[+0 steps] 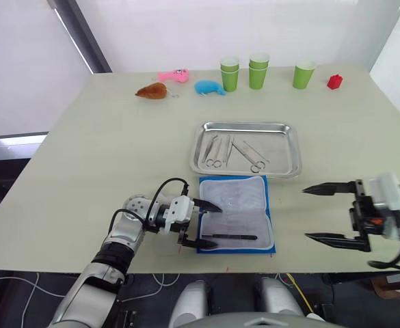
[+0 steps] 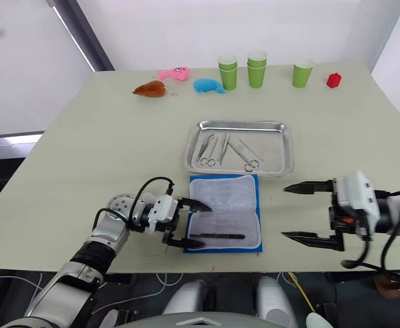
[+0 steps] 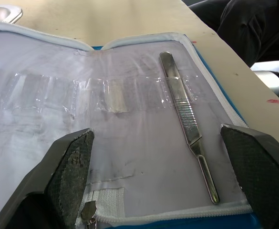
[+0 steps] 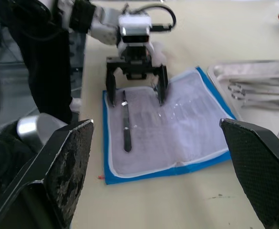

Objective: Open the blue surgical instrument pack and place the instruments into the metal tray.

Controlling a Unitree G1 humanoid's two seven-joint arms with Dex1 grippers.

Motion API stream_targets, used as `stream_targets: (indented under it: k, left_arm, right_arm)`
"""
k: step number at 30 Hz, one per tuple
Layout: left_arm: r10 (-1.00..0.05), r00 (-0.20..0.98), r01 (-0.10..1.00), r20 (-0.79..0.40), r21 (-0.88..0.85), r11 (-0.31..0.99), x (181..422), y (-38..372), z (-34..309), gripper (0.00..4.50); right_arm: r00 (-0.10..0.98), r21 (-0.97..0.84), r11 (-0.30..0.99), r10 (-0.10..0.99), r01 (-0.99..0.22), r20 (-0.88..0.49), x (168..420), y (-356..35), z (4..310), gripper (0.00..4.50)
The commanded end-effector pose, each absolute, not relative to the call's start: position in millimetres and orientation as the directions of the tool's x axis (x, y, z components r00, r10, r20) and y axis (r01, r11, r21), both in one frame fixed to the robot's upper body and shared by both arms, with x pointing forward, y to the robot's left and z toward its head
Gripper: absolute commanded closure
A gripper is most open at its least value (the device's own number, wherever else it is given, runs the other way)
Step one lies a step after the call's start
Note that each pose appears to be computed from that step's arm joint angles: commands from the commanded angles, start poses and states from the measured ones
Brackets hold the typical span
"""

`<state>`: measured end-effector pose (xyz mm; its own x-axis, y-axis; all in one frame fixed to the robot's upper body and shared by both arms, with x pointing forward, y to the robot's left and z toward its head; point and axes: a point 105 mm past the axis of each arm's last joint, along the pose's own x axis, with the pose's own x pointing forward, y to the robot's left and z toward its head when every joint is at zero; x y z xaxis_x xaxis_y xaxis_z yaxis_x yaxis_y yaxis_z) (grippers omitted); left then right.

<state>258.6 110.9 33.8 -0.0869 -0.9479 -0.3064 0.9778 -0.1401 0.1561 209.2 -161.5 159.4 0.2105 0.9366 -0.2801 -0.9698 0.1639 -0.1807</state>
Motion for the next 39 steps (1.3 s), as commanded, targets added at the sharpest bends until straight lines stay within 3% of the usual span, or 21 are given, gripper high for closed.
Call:
stream_targets:
  k: [1, 6, 20, 26, 30, 31, 35, 36, 39]
  left_arm:
    - [-0.868, -0.195, 0.979, -0.457, -0.150, -0.141, 214.1, 130.3, -37.3, 0.00]
    - [-0.868, -0.190, 0.980, -0.460, -0.147, -0.137, 215.6, 131.1, -36.6, 0.00]
    - [-0.865, -0.191, 0.980, -0.464, -0.147, -0.138, 216.4, 132.0, -36.3, 0.00]
    - [-0.865, -0.188, 0.980, -0.465, -0.145, -0.135, 217.6, 132.8, -36.0, 0.00]
    - [-0.866, -0.185, 0.981, -0.465, -0.144, -0.132, 218.0, 133.2, -35.8, 0.00]
    - [-0.866, -0.183, 0.981, -0.465, -0.144, -0.130, 218.1, 133.4, -35.7, 0.00]
    - [-0.866, -0.182, 0.981, -0.466, -0.145, -0.128, 217.8, 134.2, -35.7, 0.00]
    - [-0.866, -0.182, 0.981, -0.466, -0.145, -0.128, 218.0, 134.1, -35.6, 0.00]
    - [-0.865, -0.183, 0.981, -0.467, -0.144, -0.129, 218.6, 133.9, -35.6, 0.00]
  right_arm:
    - [0.228, -0.251, 0.149, 0.919, -0.956, -0.322, 218.0, -137.5, 145.1, 0.09]
    - [0.295, -0.322, 0.173, 0.875, -0.931, -0.384, 236.0, -122.2, 117.4, 0.09]
    - [0.236, -0.313, 0.091, 0.852, -0.945, -0.467, 238.4, -96.2, 61.8, 0.09]
    - [0.195, -0.213, 0.097, 0.836, -0.972, -0.512, 237.1, -92.8, 42.1, 0.09]
    - [0.144, -0.172, 0.059, 0.831, -0.983, -0.537, 229.5, -92.2, 32.9, 0.82]
    - [0.131, -0.169, 0.044, 0.822, -0.985, -0.555, 226.9, -94.4, 30.0, 1.78]
    - [0.119, -0.157, 0.037, 0.824, -0.987, -0.554, 224.3, -94.7, 31.9, 2.64]
    - [0.120, -0.158, 0.038, 0.824, -0.987, -0.553, 224.5, -94.9, 32.0, 3.16]
    - [0.131, -0.165, 0.048, 0.831, -0.985, -0.541, 225.6, -93.6, 33.8, 4.14]
